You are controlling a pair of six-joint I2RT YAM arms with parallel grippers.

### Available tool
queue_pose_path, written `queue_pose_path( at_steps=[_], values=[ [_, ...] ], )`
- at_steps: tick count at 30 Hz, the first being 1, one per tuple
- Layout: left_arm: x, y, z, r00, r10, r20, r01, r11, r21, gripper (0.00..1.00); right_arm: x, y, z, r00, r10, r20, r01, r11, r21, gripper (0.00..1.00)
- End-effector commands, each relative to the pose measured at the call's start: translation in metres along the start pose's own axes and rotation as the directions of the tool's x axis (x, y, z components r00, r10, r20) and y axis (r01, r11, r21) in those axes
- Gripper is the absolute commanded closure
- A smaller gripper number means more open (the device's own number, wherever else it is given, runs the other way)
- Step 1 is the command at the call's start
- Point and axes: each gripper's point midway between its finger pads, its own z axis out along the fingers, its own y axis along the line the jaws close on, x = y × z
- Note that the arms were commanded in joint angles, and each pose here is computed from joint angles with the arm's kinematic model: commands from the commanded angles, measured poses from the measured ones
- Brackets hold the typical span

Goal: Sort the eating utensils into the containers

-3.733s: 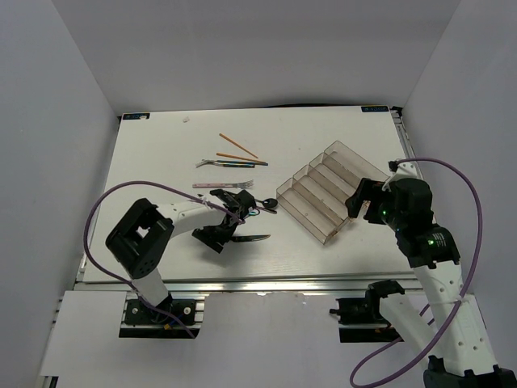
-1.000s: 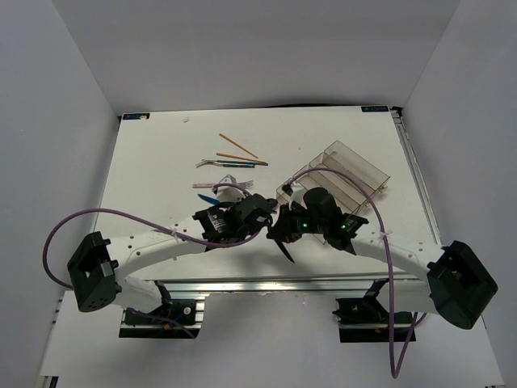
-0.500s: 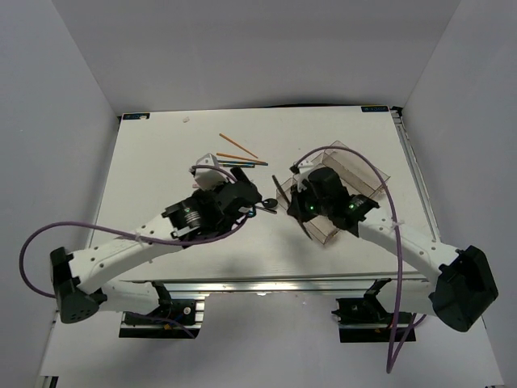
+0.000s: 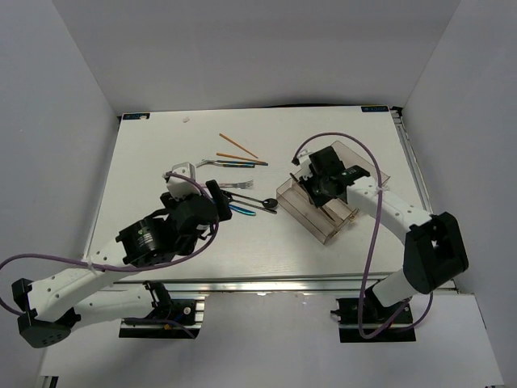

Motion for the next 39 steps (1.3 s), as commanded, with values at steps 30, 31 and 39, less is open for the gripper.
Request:
queue_pose_path(
  at_steps=[30, 31, 39],
  values=[
    [0.036, 0.001, 0.060, 0.997, -0.048, -0.058, 0.026, 0.944, -0.329, 0.03, -0.065, -0.004, -0.086, 0.864, 0.336, 0.374, -0.353, 0.935, -0.024, 0.11],
    [0.036, 0.006, 0.069, 0.993, -0.110, -0.040, 0.088, 0.926, -0.368, 0.04, -0.063, 0.002, -0.084, 0.859, 0.357, 0.368, -0.361, 0.931, -0.059, 0.11],
    [0.076, 0.001, 0.136, 0.954, -0.243, -0.173, 0.119, 0.842, -0.527, 0.16, -0.044, 0.005, -0.074, 0.847, 0.451, 0.281, -0.456, 0.888, -0.049, 0.11]
  ],
)
